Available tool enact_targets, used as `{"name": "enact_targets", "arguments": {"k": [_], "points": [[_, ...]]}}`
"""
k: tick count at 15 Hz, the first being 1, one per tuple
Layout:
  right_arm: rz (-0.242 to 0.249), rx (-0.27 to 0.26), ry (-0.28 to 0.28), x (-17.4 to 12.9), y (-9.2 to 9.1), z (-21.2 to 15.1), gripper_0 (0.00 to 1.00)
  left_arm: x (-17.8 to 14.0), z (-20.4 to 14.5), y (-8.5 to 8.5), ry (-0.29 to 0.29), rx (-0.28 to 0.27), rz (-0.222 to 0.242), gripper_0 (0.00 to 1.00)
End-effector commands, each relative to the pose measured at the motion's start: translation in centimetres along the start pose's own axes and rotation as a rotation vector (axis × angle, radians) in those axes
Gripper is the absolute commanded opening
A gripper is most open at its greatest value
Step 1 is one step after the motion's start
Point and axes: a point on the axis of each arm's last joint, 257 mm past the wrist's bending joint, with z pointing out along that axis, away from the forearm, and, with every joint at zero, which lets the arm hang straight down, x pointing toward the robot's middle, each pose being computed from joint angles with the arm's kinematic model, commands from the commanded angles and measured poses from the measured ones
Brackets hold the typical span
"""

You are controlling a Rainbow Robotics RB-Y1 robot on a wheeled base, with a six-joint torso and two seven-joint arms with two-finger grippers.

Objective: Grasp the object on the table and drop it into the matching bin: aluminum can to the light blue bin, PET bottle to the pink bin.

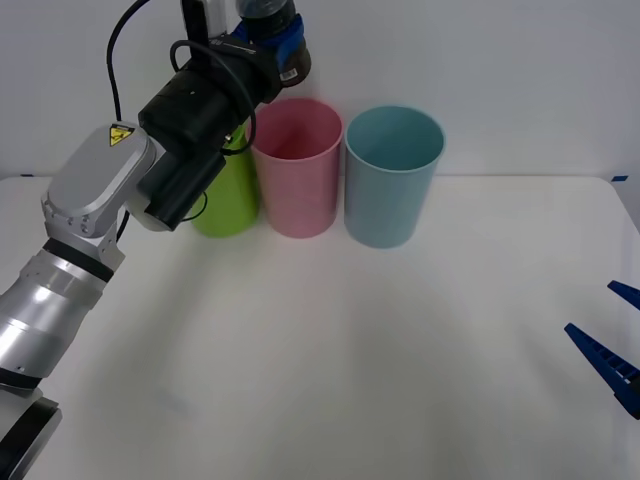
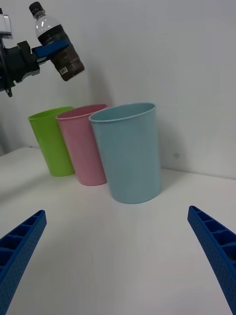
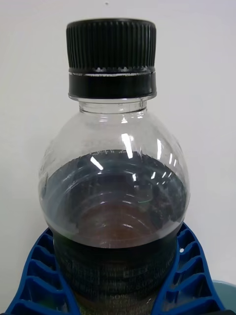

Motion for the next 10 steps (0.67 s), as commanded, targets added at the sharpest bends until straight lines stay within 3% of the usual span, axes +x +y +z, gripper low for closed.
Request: {"name": "enact_targets", "arguments": {"k": [1, 6, 8, 9, 10], "points": [[0.0, 0.0, 0.0, 0.0, 0.0, 0.0, 1.0, 0.15, 0.0, 0.08, 0.003, -0.002, 0.013, 0.0], [0.0, 0.0, 0.0, 0.0, 0.0, 0.0, 1.0, 0.4, -0.06, 0.01, 0.009, 0.002, 0.017, 0.01], [0.0, 0.0, 0.0, 0.0, 0.0, 0.0, 1.0, 0.42, -0.05, -0.05, 0.009, 0.002, 0.018, 0.12], [0.0, 0.0, 0.0, 0.0, 0.0, 0.0, 1.0, 0.43, -0.05, -0.05, 0.009, 0.002, 0.021, 0.62], [0.0, 0.0, 0.0, 0.0, 0.0, 0.0, 1.0, 0.45, -0.03, -0.11, 0.009, 0.003, 0.025, 1.0]]}}
